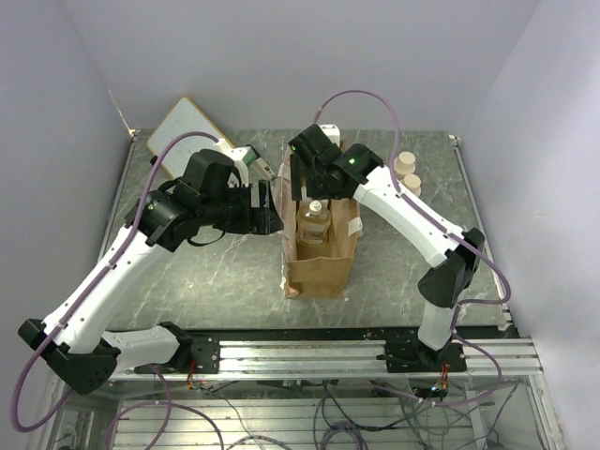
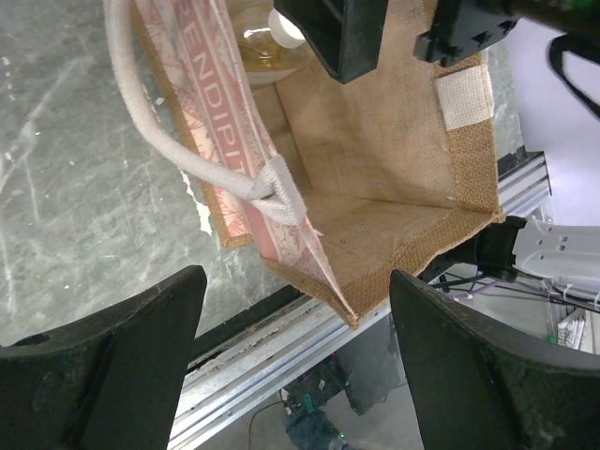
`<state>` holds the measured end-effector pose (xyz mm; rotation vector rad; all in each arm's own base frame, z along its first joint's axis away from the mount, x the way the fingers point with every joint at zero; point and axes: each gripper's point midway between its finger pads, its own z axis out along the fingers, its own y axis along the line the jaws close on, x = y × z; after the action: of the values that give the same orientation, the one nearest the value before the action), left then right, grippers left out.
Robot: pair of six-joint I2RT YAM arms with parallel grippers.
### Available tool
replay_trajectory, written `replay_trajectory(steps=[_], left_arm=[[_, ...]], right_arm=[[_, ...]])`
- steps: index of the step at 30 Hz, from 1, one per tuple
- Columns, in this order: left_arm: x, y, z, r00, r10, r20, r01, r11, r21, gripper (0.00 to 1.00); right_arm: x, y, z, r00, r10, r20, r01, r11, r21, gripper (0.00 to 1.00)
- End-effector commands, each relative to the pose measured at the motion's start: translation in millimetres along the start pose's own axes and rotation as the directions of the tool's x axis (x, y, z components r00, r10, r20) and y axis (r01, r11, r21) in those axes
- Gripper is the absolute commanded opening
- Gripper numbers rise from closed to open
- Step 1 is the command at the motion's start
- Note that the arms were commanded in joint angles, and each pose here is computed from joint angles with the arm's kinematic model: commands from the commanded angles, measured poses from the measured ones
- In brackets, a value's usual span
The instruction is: Take the personal care products out of the canvas bag
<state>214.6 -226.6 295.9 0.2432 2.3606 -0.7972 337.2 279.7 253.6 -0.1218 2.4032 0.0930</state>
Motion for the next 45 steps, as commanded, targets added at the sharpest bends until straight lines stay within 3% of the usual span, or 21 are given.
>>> replay_trajectory(steps=[1,26,45], left_arm=[[-10,11,-21,0.998,0.019,0.056,-0.015,0.997,-0.077,0.91],[-21,8,-25,0.995,0.02,0.094,-0.012,0.997,-0.081,0.9],[-23,12,-24,0.995,0.053,0.079,-0.045,0.994,-0.104,0.91]], right_arm=[[0,-7,8,0.996,0.082,0.043,-0.084,0.996,0.037,0.85],[36,-11,107,0.989,0.058,-0.136,-0.044,0.994,0.098,0.96],[53,-15,134,0.98,0.105,-0.168,-0.088,0.991,0.105,0.88]])
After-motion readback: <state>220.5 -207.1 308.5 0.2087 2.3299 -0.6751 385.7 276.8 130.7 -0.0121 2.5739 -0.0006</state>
